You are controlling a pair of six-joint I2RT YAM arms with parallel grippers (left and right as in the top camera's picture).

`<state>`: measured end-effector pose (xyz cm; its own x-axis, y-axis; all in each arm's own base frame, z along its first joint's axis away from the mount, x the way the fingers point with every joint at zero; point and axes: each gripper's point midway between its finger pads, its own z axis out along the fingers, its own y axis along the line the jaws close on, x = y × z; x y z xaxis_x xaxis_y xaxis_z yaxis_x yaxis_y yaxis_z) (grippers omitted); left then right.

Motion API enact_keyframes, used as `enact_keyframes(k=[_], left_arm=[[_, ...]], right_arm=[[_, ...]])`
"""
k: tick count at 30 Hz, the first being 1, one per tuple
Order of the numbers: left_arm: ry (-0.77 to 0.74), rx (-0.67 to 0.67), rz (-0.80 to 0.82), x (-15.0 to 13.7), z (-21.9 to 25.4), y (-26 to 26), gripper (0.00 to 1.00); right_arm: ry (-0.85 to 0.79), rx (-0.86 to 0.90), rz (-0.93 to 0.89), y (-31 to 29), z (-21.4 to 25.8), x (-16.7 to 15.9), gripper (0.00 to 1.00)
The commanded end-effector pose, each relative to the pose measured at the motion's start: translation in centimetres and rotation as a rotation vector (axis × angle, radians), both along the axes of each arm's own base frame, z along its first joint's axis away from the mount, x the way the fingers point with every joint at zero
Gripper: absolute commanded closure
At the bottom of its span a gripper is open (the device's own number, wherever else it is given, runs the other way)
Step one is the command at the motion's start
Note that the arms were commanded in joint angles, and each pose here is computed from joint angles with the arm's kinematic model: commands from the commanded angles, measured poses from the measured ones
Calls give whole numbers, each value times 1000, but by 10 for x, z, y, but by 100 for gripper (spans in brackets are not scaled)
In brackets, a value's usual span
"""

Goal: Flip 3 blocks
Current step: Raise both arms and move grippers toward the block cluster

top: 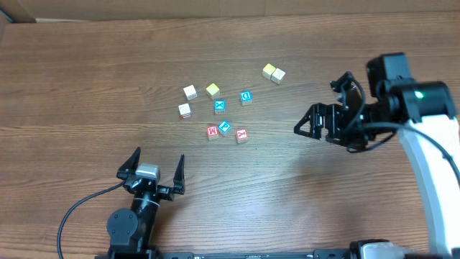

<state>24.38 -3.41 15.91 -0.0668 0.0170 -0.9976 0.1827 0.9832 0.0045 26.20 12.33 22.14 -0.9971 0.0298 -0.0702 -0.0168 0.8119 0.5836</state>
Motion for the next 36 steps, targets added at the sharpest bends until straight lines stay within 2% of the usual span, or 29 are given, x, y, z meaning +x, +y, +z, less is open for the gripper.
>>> enact_keyframes(k=[1, 4, 8, 13, 16, 19, 25, 31, 36], left_arm=[[-8, 4, 4, 0, 0, 1, 0], [-6, -7, -17, -1, 0, -3, 0], [49, -280, -79, -4, 3, -16, 0], [151, -422, -251, -15, 0, -46, 0], [242, -426, -257, -21, -4, -50, 0], [279, -362, -224, -22, 10, -45, 0], [374, -317, -146, -1, 57, -35, 0], [723, -335, -99, 27, 63, -38, 0], [1006, -293, -37, 40, 57, -33, 0]], right_arm=[[11, 4, -1, 1, -1, 7, 0], [47, -1, 5, 0, -8, 6, 0], [6, -6, 83, 2, -8, 3, 0], [-6, -8, 118, 2, -8, 0, 0], [-7, -8, 118, 2, -8, 0, 0], [-13, -8, 119, 2, -8, 1, 0], [-41, -6, 118, 3, -8, 7, 0], [-54, -6, 118, 3, -7, 10, 0], [-75, -9, 116, 3, -7, 15, 0]])
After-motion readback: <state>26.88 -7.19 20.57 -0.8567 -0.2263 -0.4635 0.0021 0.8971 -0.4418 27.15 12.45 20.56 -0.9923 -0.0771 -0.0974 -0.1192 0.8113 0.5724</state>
